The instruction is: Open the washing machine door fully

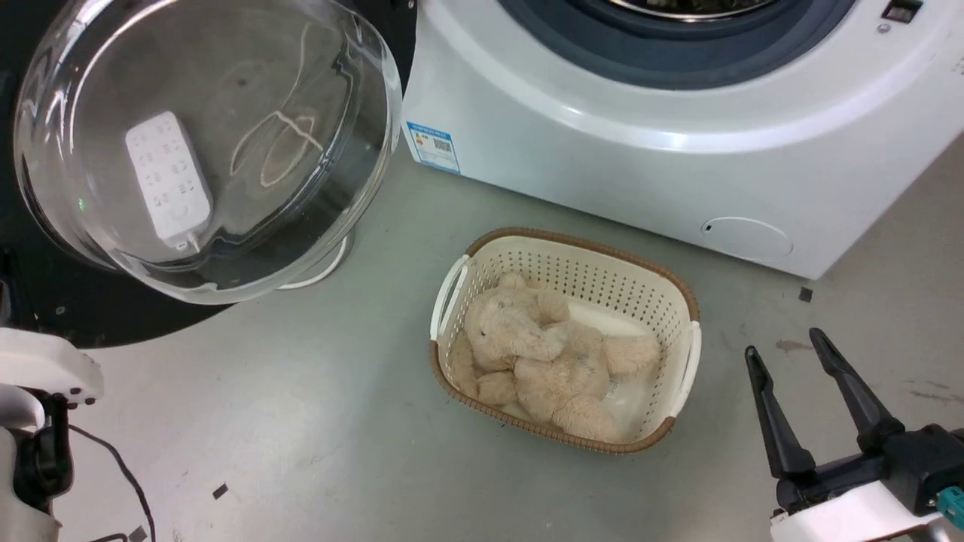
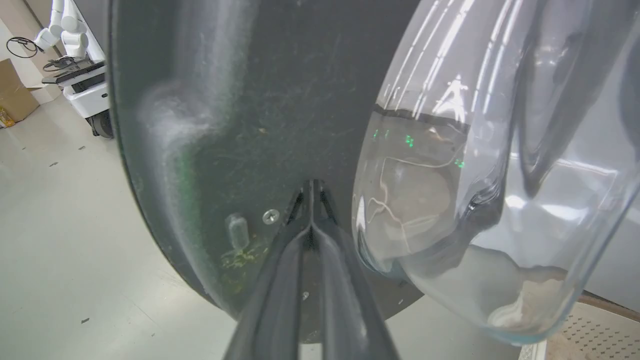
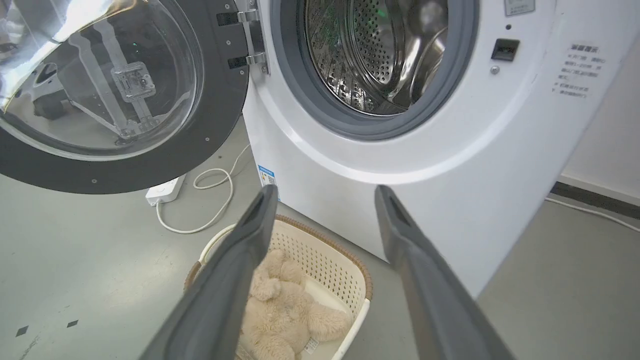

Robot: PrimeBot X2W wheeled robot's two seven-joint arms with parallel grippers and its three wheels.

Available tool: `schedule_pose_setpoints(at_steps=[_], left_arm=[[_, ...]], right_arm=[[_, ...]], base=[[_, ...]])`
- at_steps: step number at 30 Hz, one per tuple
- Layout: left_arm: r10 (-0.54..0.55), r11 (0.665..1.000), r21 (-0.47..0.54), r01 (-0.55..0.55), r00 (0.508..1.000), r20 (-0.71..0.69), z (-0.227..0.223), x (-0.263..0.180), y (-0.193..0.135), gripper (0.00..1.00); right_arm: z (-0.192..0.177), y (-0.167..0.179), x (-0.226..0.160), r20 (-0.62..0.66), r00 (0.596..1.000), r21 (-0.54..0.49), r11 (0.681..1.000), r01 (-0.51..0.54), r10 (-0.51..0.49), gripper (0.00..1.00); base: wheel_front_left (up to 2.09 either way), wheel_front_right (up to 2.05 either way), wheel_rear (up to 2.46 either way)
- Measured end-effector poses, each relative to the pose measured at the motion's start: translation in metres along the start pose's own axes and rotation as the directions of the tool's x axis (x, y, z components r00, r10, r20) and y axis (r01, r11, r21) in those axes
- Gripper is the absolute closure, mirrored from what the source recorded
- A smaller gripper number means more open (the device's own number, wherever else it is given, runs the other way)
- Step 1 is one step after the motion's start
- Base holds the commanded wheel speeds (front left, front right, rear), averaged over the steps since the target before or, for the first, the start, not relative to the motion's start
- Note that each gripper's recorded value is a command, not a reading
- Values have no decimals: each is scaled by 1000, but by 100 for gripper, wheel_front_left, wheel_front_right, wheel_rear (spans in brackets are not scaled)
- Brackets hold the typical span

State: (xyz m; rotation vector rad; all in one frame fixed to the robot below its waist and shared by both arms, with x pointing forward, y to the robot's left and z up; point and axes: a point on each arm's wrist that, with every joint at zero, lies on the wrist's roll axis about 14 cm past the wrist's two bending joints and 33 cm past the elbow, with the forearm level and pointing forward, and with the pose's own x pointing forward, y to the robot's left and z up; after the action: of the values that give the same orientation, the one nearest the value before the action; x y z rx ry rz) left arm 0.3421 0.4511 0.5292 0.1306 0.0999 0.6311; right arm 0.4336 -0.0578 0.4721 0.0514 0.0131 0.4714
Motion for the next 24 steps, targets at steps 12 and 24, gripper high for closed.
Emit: schedule_pose_setpoints(at_steps=[12, 24], left_arm=[[-177, 979, -51, 195, 952, 250, 51, -37, -51, 100], [-422, 845, -159, 510, 821, 384, 80, -114, -160, 100]], right_arm=[[41, -27, -24, 117, 988, -60, 992, 109, -101, 0], [86, -66, -88, 237, 929, -87, 946, 312, -285, 0]], base=[[0, 0, 0], [0, 0, 0]])
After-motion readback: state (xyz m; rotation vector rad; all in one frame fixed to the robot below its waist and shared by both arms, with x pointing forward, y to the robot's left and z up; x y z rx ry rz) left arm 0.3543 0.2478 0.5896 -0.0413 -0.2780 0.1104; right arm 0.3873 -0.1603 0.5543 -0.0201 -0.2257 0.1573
